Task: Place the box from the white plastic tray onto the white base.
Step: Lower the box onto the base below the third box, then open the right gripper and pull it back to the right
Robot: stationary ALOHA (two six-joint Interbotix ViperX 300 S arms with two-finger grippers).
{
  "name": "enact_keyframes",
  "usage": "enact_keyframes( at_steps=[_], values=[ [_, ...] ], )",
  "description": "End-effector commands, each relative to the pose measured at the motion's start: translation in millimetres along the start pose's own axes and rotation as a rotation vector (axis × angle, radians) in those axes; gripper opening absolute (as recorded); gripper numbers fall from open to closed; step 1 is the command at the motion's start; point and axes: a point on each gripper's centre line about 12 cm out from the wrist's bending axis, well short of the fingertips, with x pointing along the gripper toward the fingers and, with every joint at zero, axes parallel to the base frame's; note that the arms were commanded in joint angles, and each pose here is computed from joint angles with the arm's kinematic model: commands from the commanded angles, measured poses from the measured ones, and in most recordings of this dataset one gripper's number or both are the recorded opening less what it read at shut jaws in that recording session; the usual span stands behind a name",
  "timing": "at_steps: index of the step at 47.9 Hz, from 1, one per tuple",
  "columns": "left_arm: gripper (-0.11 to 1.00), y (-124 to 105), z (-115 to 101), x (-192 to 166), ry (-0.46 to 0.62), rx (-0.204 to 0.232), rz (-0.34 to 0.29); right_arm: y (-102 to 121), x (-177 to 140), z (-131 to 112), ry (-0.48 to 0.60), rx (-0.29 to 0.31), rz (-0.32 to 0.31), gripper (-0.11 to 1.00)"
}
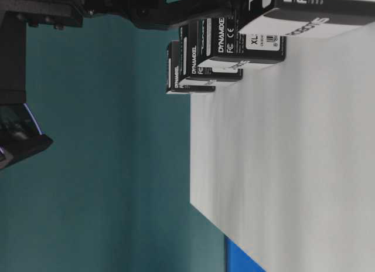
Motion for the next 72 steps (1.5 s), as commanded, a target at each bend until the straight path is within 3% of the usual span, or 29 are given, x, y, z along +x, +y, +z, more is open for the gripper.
enact_keyframes(
  at_steps=[1, 5, 8, 30, 39, 43, 54, 72],
  values=[
    [-0.05, -1, 7, 0, -0.018, 0.002, -0.004, -4, 5, 0, 0.006, -0.001, -0.014, 0.76],
    [-0.05, -1, 7, 0, -0.018, 0.002, -0.002, -4, 5, 1, -0.002, -0.02, -0.038, 0.94],
    [-0.05, -1, 6, 1, -0.014, 0.0, -0.004, -4, 4, 1, -0.009, -0.032, -0.053, 0.99],
    [-0.05, 0, 1, 1, -0.003, 0.002, -0.001, 4, -18, 8, -0.079, -0.052, -0.032, 0.98],
    [-0.05, -1, 0, 1, 0.002, -0.004, -0.003, 11, -59, 13, -0.182, -0.051, 0.011, 0.97],
    [-0.05, -1, 0, 1, 0.0, -0.033, -0.003, 13, -81, 13, -0.232, -0.049, 0.031, 0.97],
    [-0.05, -1, -1, 1, 0.002, -0.121, -0.003, 11, -129, -3, -0.342, -0.062, 0.073, 0.97],
    [-0.05, 0, -2, 1, -0.003, -0.087, 0.0, -15, -157, -44, -0.511, -0.072, 0.083, 0.97]
  ],
)
